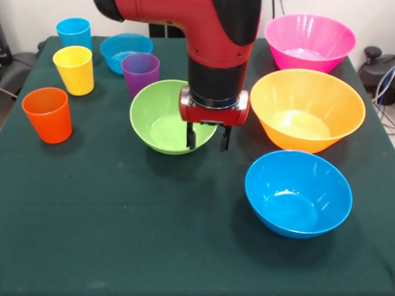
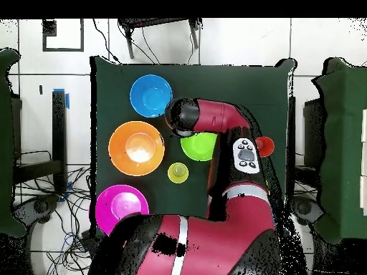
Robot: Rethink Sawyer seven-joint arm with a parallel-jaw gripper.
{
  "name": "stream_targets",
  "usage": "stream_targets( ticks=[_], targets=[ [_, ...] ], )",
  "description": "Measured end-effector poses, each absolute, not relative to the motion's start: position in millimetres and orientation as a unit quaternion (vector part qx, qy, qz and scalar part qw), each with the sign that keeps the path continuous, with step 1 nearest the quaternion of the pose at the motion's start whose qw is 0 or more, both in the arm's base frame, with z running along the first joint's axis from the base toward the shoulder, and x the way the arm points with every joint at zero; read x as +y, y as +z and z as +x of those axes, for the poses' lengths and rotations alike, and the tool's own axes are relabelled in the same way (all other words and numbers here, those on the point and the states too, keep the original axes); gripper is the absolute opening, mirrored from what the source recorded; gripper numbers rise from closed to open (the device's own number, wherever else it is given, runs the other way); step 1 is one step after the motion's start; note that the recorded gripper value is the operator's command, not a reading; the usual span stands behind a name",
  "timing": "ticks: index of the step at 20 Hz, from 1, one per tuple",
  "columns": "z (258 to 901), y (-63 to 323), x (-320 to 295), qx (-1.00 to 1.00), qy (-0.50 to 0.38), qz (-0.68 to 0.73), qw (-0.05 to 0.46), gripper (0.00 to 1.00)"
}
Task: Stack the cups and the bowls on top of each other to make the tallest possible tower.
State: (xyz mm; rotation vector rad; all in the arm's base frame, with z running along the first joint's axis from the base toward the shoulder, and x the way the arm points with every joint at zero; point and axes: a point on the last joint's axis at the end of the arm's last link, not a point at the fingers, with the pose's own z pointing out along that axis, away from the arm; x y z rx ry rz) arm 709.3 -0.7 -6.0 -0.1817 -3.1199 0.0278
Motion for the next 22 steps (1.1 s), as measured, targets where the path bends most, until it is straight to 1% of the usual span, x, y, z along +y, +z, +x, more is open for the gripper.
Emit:
stream_targets(
  ticks=[14,22],
  targets=[
    [715.4,-10.3,-71.3,-0.994,0.007,-0.11,0.001,1.0],
    [717.0,-11.9,-75.5,-0.994,0.007,-0.112,0.0,1.0]
  ],
)
